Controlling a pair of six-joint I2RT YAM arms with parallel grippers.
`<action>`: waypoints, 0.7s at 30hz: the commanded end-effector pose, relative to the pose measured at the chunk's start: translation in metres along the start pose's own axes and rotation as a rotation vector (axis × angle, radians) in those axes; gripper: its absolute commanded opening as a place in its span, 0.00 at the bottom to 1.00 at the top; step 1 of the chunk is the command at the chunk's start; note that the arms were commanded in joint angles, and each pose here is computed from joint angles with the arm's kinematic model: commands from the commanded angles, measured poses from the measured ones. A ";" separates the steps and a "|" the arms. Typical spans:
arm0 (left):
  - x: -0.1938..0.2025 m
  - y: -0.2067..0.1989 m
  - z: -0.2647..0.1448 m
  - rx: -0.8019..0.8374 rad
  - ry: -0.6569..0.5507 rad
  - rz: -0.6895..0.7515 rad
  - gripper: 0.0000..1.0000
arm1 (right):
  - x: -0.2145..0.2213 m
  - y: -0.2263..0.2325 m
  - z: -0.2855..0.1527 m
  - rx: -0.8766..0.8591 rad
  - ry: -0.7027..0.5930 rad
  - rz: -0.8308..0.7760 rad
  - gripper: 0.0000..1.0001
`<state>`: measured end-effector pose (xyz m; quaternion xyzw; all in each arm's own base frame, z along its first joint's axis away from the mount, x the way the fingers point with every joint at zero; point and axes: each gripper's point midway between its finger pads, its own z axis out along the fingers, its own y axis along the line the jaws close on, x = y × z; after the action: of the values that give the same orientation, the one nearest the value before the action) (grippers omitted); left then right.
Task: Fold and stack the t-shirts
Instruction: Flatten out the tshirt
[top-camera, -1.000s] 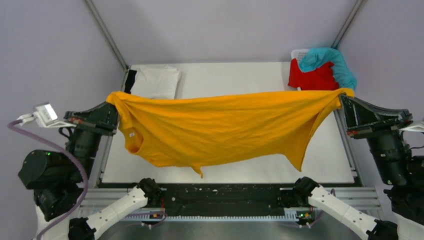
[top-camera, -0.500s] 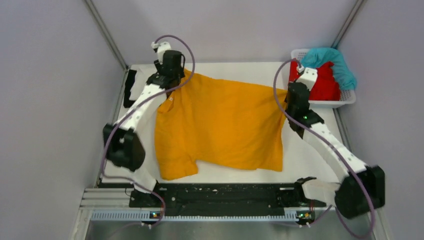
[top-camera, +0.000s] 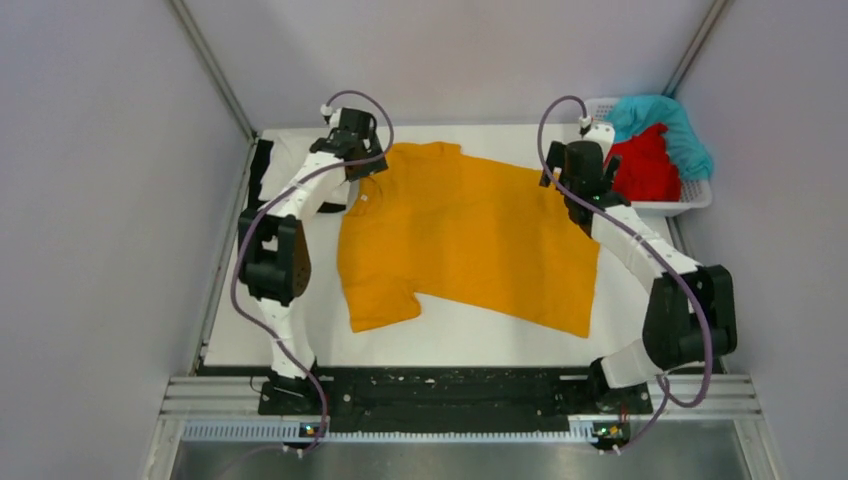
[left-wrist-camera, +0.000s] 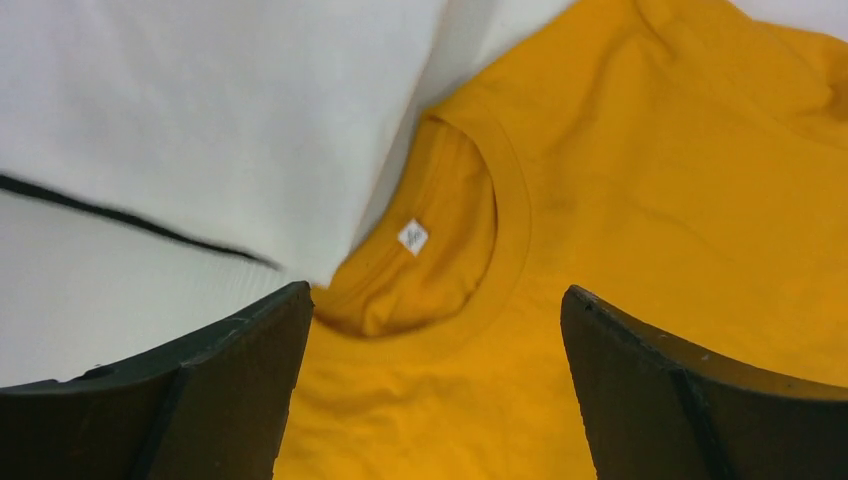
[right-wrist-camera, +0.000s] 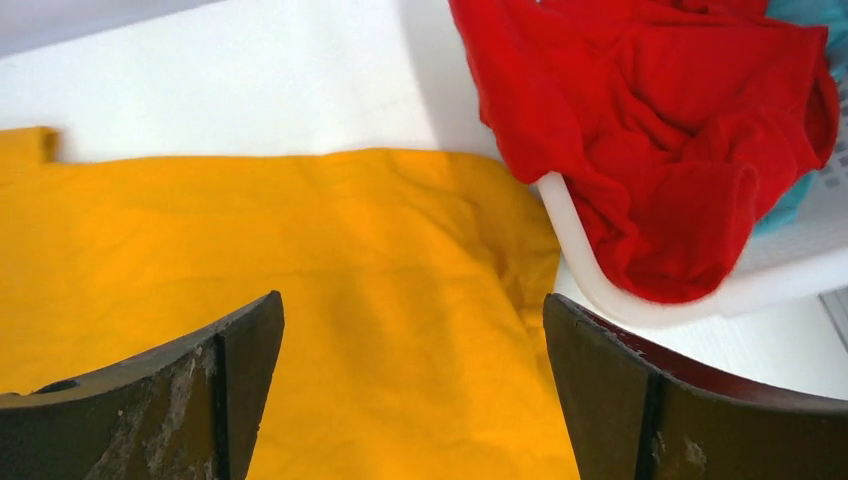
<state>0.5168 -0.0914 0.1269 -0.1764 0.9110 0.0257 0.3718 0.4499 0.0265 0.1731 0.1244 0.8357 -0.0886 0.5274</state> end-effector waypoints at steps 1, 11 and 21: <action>-0.018 0.000 -0.088 0.162 -0.068 -0.112 0.99 | -0.001 0.009 -0.055 -0.162 0.034 0.125 0.99; 0.158 0.070 -0.151 0.205 0.163 -0.197 0.99 | 0.098 -0.019 -0.155 -0.300 0.206 0.345 0.99; 0.292 0.120 -0.158 0.090 0.430 -0.181 0.94 | 0.156 -0.057 -0.181 -0.159 0.296 0.444 0.99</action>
<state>0.1949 -0.0867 0.0424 -0.2284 0.9491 -0.0733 0.2040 0.2249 0.0505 0.1192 0.2224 0.8602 0.1348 0.4386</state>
